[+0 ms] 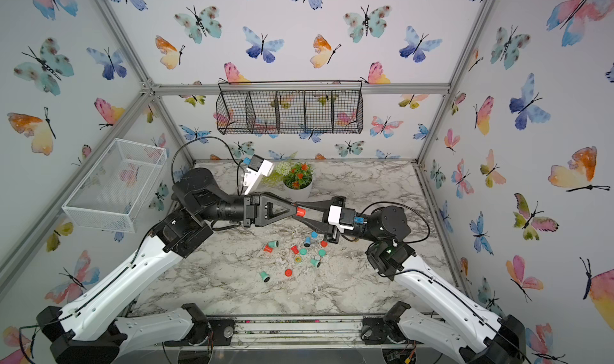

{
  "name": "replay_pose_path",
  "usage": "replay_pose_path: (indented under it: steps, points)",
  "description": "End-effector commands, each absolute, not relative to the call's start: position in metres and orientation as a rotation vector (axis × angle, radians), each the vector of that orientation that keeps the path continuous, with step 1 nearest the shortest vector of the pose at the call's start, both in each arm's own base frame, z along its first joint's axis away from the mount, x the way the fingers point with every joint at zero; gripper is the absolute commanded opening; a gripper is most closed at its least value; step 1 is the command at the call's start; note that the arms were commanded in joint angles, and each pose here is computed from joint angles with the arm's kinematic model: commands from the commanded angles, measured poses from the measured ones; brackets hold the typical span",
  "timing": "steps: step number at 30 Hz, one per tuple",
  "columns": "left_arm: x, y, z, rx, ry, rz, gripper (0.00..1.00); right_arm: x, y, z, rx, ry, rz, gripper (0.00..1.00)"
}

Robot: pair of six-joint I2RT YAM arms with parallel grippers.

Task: Close the stamp cap
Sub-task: Adjust the stamp.

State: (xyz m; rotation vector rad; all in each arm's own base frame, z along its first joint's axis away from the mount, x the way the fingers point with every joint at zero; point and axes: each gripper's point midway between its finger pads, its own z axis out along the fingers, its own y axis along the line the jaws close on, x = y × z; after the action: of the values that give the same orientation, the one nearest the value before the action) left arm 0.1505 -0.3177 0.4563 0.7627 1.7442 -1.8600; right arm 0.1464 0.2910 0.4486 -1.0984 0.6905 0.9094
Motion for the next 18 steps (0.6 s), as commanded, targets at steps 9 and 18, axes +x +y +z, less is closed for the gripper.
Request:
replay_pose_path:
  steps: [9, 18]
  points:
    - [0.1425, -0.3172, 0.4604, 0.810, 1.713, -1.868, 0.10, 0.1507, 0.2866, 0.4558, -1.056, 0.716, 0.881, 0.24]
    - [0.1410, -0.3166, 0.4614, 0.815, 1.708, -1.873, 0.10, 0.1539, 0.2870, 0.4567, -1.037, 0.730, 0.891, 0.29]
